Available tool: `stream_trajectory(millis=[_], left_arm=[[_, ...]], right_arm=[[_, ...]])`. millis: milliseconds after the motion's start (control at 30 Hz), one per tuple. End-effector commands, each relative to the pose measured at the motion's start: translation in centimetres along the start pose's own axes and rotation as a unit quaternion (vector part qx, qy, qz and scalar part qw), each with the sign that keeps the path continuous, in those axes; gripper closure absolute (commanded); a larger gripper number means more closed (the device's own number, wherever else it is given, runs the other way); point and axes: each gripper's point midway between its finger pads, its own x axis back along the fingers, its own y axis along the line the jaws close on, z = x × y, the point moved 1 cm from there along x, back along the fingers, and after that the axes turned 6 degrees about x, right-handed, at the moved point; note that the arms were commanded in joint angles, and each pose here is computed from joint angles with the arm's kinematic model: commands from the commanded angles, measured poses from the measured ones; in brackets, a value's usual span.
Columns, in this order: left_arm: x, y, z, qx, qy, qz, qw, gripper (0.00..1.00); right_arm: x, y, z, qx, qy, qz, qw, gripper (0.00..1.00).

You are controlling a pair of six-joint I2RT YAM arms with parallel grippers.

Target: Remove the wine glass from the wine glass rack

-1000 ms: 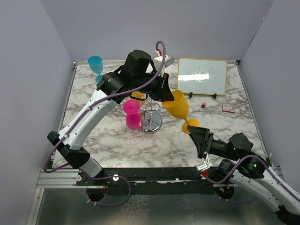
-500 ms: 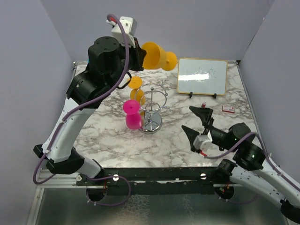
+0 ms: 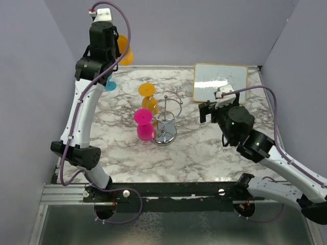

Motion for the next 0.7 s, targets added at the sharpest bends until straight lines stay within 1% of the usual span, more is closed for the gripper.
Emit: stream_trajectory(millis=[0,67,133,200,267,367,433,567,667], left_arm=[[-1.3,5.3,2.6,0.032,0.044,-0.052,0.997,1.0],[-1.7,7.6,4.6,0.044,0.07,-0.075,0.994,1.0],[-2.2,9.9,7.0,0.045,0.096,-0.105,0.989,1.0],[-2.5,12.5,9.6,0.049,0.125,-0.138,0.981,1.0],[-2.8,14.9,11.9,0.059,0.146,-0.163,0.974,1.0],[-3.5,17.8,14.2,0.079,0.153,-0.202,0.964,1.0],[-4.6,19.4,15.4,0.095,0.163,-0.222,0.957,1.0],[-7.4,22.3,16.5,0.104,0.172,-0.263,0.944,1.0],[-9.8,23.2,16.7,0.113,0.172,-0.268,0.941,1.0]], right_arm=[[-0.2,-1.9,1.9,-0.055,0.076,0.101,0.99,0.0],[-0.2,-2.1,1.8,-0.072,0.079,0.111,0.988,0.0],[-0.2,-2.7,0.9,-0.086,0.059,0.117,0.988,0.0],[-0.3,-3.8,0.4,-0.08,0.042,0.13,0.987,0.0],[-1.1,-4.8,0.3,-0.079,0.039,0.129,0.988,0.0],[-2.7,-5.7,1.4,-0.11,0.065,0.119,0.985,0.0],[-3.7,-5.1,2.4,-0.124,0.088,0.101,0.983,0.0],[-5.5,-3.6,5.2,-0.141,0.139,0.055,0.979,0.0],[-6.0,-3.5,5.7,-0.145,0.146,0.034,0.978,0.0]])
